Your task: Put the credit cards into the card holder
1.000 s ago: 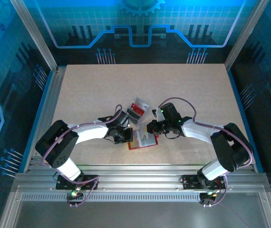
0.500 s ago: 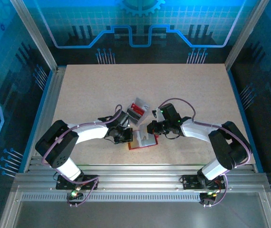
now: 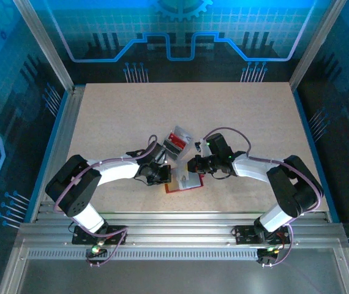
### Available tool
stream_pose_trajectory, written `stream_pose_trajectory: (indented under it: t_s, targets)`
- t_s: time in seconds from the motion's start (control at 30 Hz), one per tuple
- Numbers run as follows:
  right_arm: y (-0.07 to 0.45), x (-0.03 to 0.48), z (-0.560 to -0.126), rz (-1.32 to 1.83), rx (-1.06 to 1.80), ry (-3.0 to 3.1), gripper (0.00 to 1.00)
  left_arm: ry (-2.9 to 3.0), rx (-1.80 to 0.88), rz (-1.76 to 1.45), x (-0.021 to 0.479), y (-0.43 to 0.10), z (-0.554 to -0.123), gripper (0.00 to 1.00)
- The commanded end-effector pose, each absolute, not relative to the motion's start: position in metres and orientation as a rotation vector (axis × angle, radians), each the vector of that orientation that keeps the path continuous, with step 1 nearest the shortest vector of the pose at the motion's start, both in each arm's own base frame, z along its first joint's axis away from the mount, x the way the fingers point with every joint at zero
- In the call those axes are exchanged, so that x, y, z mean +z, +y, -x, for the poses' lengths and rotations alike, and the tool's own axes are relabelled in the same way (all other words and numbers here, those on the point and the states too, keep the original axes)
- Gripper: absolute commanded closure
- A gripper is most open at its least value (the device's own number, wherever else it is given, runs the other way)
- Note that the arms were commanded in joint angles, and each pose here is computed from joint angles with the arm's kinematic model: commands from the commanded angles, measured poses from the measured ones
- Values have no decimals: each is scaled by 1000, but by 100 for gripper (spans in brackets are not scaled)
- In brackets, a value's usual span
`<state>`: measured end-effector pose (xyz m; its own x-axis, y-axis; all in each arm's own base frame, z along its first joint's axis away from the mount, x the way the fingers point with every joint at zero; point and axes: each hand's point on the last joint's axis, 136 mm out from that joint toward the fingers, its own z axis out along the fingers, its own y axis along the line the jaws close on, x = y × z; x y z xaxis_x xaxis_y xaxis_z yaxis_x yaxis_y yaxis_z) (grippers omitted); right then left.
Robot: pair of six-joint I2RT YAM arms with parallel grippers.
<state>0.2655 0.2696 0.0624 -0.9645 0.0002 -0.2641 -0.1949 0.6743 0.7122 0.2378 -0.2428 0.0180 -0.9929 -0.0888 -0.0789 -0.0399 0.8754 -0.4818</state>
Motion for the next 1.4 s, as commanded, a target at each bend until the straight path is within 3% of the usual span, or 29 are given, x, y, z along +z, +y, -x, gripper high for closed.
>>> stream_pose_trajectory:
  t_s: [0.0,0.47,1.37]
  targets:
    - [268,53,-262,128,1214,2678,100,3027,-608,122,-4,-222,-221,100]
    - [259,33,-237,188,1183,2816,100,3021,-602,109,-1,-222,-223,100]
    - [290,17,-242,261,1212,2880,100,2996,-618,92,12,-224,-225,100]
